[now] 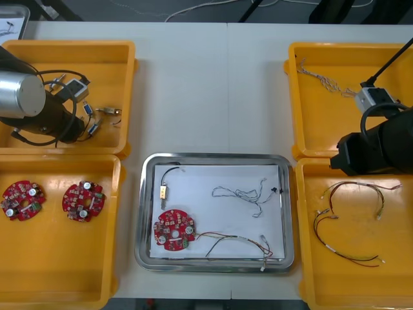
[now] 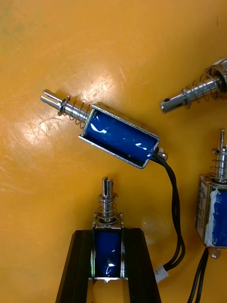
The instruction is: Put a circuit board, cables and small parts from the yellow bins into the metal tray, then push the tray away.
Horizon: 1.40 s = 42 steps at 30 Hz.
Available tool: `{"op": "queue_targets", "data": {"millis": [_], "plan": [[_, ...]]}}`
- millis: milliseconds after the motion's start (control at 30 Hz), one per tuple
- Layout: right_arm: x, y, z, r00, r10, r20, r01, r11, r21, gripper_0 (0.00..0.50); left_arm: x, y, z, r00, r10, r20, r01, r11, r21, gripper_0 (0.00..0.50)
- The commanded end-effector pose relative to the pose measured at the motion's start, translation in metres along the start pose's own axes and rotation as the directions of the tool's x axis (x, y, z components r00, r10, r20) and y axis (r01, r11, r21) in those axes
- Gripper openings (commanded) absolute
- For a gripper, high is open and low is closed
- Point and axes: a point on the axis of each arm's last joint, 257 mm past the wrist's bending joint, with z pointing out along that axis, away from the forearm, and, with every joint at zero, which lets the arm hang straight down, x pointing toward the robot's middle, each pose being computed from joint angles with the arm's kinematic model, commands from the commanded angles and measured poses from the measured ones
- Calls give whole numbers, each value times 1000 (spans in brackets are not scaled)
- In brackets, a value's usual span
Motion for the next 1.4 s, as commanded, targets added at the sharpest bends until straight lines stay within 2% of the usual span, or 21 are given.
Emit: {"op": "queue_targets", "data": {"millis": [33,233,367,400,600,700,900,1167,1333,1400], "plan": [[2,-28,-9,998,55,28,-57,995,81,500,-4,-11,2,1000,-8,14,8,1000,17,0],[12,-48,-7,997,76,13,-77,989,129,500,-9,10,-20,1000,-12,-14,12,1000,-5,0],[20,-59,-5,995,97,1,-96,984,148,500,-14,24,-38,1000,-15,-15,15,1000,-25,0],[23,-63,-5,995,102,-3,-100,983,154,500,-16,27,-45,1000,-18,-15,18,1000,-21,0],[36,-77,-4,992,127,-23,-121,978,173,500,-26,33,-79,995,-96,-33,96,995,1,0],[39,-84,-4,990,137,-24,-131,974,186,500,-31,33,-98,990,-135,-39,134,991,-15,0],[42,-92,-4,992,125,-26,-117,971,211,500,-36,29,-116,976,-212,-44,210,977,-36,0],[40,-101,3,991,132,-25,-125,975,186,500,-36,9,-133,952,-299,-65,299,954,-20,0],[38,-105,4,991,128,-27,-121,976,179,500,-39,-17,-141,929,-360,-82,364,931,29,0],[37,-108,3,992,123,-29,-116,977,179,500,-41,-31,-144,919,-384,-87,388,921,35,0]]}}
